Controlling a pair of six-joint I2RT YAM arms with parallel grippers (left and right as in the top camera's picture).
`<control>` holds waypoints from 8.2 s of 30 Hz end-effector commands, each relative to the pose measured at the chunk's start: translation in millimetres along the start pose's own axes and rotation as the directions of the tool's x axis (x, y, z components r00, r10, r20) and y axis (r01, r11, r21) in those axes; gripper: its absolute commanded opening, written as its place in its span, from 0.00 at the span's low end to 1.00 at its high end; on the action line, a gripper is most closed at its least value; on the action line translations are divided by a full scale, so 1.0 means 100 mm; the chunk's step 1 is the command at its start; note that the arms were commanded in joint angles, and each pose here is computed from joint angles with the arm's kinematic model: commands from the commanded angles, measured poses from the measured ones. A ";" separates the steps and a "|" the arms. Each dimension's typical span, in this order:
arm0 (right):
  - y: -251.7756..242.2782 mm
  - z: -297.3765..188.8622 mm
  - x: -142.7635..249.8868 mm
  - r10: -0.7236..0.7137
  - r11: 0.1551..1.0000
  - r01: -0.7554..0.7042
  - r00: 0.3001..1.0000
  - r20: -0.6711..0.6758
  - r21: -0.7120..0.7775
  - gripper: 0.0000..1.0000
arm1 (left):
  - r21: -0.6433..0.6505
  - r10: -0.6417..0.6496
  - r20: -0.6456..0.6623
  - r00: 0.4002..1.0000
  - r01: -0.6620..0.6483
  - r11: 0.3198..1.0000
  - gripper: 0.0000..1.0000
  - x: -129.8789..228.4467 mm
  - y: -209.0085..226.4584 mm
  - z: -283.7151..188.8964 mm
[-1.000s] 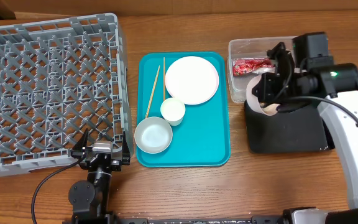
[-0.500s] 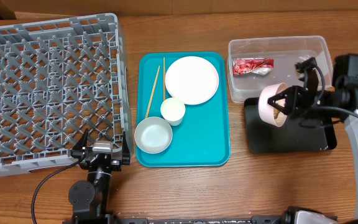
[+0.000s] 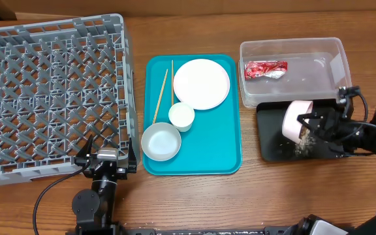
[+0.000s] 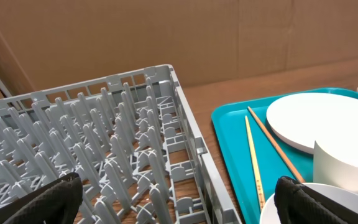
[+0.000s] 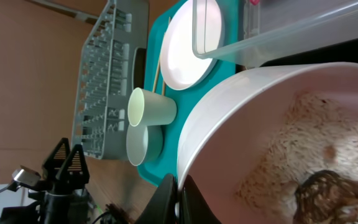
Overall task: Sort waste into correct bins and load items into the dishwasher
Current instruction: 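Lift the pink bowl over the black tray and tip out the rice, then carry the emptied pink bowl back to the teal tray, then grasp the white paper cup with the right gripper and lift it, then hand the white cup from the right gripper to the left gripper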
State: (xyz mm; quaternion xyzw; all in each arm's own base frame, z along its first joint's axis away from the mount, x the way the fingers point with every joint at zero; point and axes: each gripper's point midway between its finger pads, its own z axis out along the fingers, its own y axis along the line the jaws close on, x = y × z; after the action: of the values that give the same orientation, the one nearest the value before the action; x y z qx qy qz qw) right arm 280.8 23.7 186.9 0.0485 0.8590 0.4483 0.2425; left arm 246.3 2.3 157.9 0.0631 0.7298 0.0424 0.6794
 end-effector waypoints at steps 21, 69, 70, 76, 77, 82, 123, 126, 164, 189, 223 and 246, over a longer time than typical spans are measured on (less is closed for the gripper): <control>-0.06 -0.19 -0.03 0.056 0.959 0.016 0.968 0.243 -0.282 0.04 | -0.001 -0.011 0.003 1.000 0.011 1.000 1.00 0.01 -0.01 0.00; 0.29 0.01 0.28 -0.045 0.980 0.054 0.998 0.052 -0.190 0.04 | -0.001 -0.011 0.003 1.000 0.011 1.000 1.00 0.01 -0.01 0.00; 0.34 0.04 0.31 -0.071 0.986 0.072 0.997 0.013 -0.151 0.04 | -0.001 -0.011 0.003 1.000 0.011 1.000 1.00 0.01 -0.01 0.00; 0.70 0.37 0.49 -0.143 0.990 0.139 0.977 -0.161 -0.035 0.04 | -0.001 -0.011 0.003 1.000 0.011 1.000 1.00 0.01 -0.01 0.00; 0.71 0.43 0.51 -0.134 0.991 0.134 0.975 -0.180 -0.014 0.04 | -0.001 -0.011 0.003 1.000 0.011 1.000 1.00 0.01 -0.01 0.00; 0.73 0.87 0.72 -0.095 0.974 0.144 0.959 -0.268 0.172 0.04 | -0.001 -0.011 0.003 1.000 0.011 1.000 1.00 0.01 -0.01 0.00; 0.69 2.77 0.67 -0.116 0.905 0.224 0.948 -0.296 0.363 0.53 | -0.001 -0.011 0.003 1.000 0.011 1.000 1.00 0.01 -0.01 0.00; 0.62 2.79 0.68 -0.094 0.897 0.207 0.953 -0.289 0.390 0.36 | -0.001 -0.011 0.003 1.000 0.011 1.000 1.00 0.01 -0.01 0.00; 2.17 0.98 0.15 -0.233 0.971 0.238 0.966 -0.113 0.034 0.04 | 0.443 -0.338 -0.069 0.939 0.332 0.833 1.00 -1.68 -0.55 -0.48; 2.38 0.56 0.06 -0.341 0.889 0.265 0.927 -0.154 -0.374 0.04 | 0.196 -0.296 -0.940 0.172 0.979 -0.054 1.00 -2.04 -1.31 -0.81; 2.70 1.16 0.72 -0.504 0.728 0.201 0.805 -0.313 -0.656 0.04 | 0.111 -0.451 -0.887 0.097 0.994 -0.004 0.96 -1.93 -1.20 -0.49; 2.77 1.46 0.88 -0.504 0.730 0.157 0.782 -0.368 -0.666 0.12 | 0.112 -0.445 -0.890 0.098 0.994 -0.007 0.47 -1.94 -1.21 -0.51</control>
State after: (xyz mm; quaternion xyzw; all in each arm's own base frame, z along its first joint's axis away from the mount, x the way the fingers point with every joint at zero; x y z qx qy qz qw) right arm 233.7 322.2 303.8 -0.3131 0.6958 0.6420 0.0750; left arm 207.2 -143.3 329.6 -0.1287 0.7353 -0.6427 0.1722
